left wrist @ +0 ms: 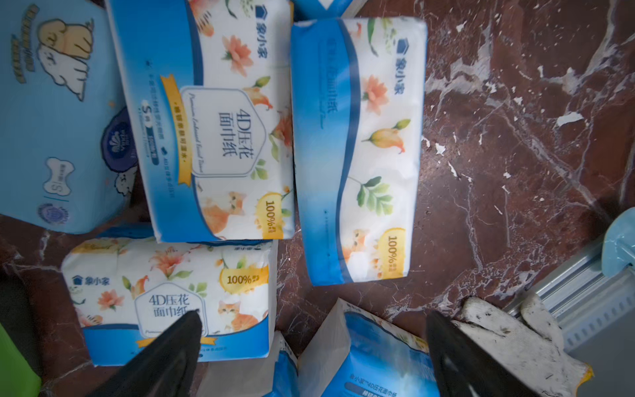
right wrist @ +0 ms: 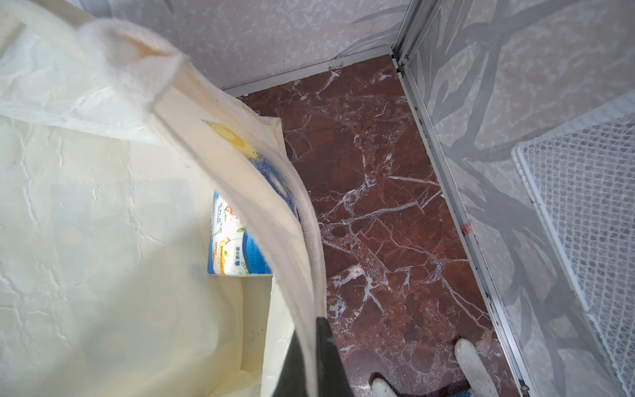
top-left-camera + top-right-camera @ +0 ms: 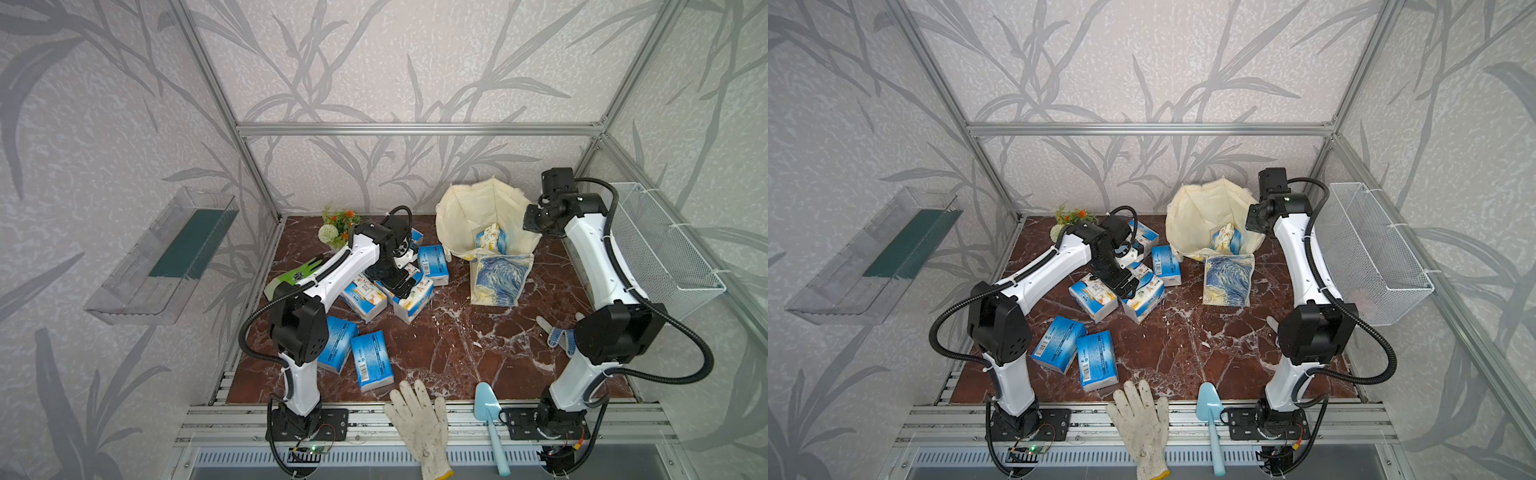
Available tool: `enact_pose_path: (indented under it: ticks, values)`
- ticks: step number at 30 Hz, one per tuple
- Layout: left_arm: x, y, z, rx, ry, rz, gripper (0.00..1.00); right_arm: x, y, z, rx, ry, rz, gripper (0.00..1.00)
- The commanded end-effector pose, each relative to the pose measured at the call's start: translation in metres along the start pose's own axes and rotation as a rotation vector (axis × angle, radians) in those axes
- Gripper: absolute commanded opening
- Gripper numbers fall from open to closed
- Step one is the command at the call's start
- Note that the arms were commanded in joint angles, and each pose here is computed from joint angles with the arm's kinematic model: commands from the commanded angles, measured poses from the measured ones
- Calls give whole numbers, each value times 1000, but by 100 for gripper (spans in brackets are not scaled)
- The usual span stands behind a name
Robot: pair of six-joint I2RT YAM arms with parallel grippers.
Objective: Put tissues into the canvas bag
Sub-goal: Pick up the pack of facial tissues from the center of the board.
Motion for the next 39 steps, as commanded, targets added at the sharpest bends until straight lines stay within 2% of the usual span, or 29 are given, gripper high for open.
enact_pose_path:
  ticks: [1, 6, 9, 13, 16, 27, 30, 34, 39]
  values:
    - [19, 10, -5, -69, 12, -143, 99, 6, -4, -4, 3, 10, 13, 0]
    - [12, 14, -11, -107, 13, -163, 99, 5, -5, -4, 7, 13, 22, 0]
    - [3, 18, -11, -123, 57, -184, 99, 3, -7, -3, 4, 24, 26, 0]
    - [-18, 22, -20, -139, 81, -131, 99, 3, -9, -2, -1, 39, 33, 0]
    - [-29, 22, -19, -142, 135, -139, 99, 3, -8, 0, -1, 50, 32, 0]
    - [-48, 15, -26, -144, 106, -107, 99, 9, -5, -1, 17, 59, 25, 0]
    - [-54, 14, -30, -127, 74, -86, 92, 7, -7, -1, 18, 59, 32, 0]
    - [-61, 11, -35, -133, 69, -66, 76, 5, -9, 0, 18, 63, 31, 0]
    - [-62, 11, -41, -147, 49, -46, 75, 4, -9, -1, 17, 65, 31, 0]
Point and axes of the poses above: each gripper's point midway between its finger pads, its own x axis back along the fingers, its own z axis along the line the jaws close on, y = z × x, the point moved 7 cm from there along x, back along the fingers
